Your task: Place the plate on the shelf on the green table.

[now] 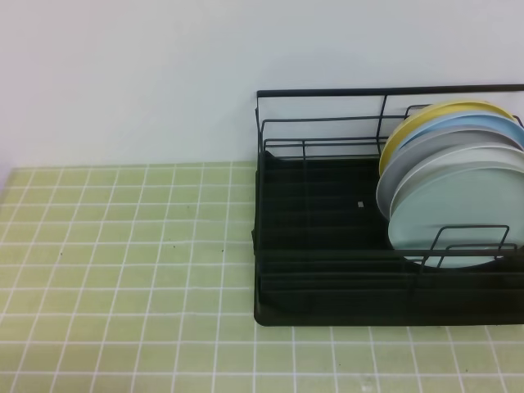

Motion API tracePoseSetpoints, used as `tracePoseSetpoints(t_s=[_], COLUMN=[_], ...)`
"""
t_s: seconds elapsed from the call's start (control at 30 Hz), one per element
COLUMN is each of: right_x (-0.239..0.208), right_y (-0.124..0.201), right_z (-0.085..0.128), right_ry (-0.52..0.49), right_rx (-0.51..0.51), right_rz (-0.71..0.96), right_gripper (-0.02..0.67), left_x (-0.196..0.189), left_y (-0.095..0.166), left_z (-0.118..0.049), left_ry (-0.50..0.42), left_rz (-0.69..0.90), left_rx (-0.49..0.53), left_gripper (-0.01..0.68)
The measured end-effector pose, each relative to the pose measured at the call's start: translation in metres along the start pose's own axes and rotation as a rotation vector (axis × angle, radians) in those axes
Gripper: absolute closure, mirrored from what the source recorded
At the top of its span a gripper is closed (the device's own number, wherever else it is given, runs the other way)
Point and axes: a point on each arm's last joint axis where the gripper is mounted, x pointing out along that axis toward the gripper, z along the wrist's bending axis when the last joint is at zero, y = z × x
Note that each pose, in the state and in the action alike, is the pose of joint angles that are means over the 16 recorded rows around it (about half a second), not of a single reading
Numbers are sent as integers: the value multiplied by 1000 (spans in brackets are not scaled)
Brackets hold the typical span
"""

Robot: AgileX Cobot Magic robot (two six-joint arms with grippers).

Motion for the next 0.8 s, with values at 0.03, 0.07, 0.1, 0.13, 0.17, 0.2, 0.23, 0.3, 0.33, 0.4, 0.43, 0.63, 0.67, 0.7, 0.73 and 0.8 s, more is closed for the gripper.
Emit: tracePoseSetpoints(t_s=[0.03, 0.07, 0.1, 0.13, 0.17, 0.2, 0.23, 0.3, 0.33, 0.4, 0.43, 0.63, 0.67, 0.7, 0.73, 0.8], right_x=[0, 0, 0, 0, -1, -1, -2, -3, -4, -6, -6, -10, -10, -10, -9, -9], right_y=[1, 2, 3, 5, 6, 7, 10, 15, 18, 25, 30, 57, 62, 66, 71, 80], right_z=[-1, -2, -3, -4, -6, -7, -9, -13, -15, -18, -20, -22, -22, -21, -20, -19], right_ry=[10, 22, 35, 51, 69, 88, 110, 165, 198, 256, 283, 384, 390, 394, 397, 396], right_rx=[-8, -14, -18, -22, -24, -18, -18, -5, 2, 21, 33, 114, 124, 135, 137, 148], right_rz=[9, 20, 34, 49, 65, 77, 94, 117, 121, 126, 124, 94, 92, 92, 98, 113], right_gripper=[651, 651, 651, 651, 651, 651, 651, 651, 651, 651, 651, 651, 651, 651, 651, 651], left_x=[0, 0, 0, 0, 0, 0, 0, 0, 0, 0, 0, 0, 0, 0, 0, 0], left_y=[0, 0, 0, 0, 0, 0, 0, 0, 0, 0, 0, 0, 0, 0, 0, 0], left_z=[0, 0, 0, 0, 0, 0, 0, 0, 0, 0, 0, 0, 0, 0, 0, 0], left_ry=[0, 0, 0, 0, 0, 0, 0, 0, 0, 0, 0, 0, 0, 0, -1, -1], left_rz=[0, 0, 0, 0, 0, 0, 0, 0, 0, 0, 0, 0, 0, 0, 0, 0], left_rx=[0, -1, -1, -2, -3, -3, -4, -5, -6, -7, -8, -10, -10, -9, -8, -6], left_gripper=[675, 675, 675, 675, 675, 675, 675, 675, 675, 675, 675, 675, 675, 675, 675, 675])
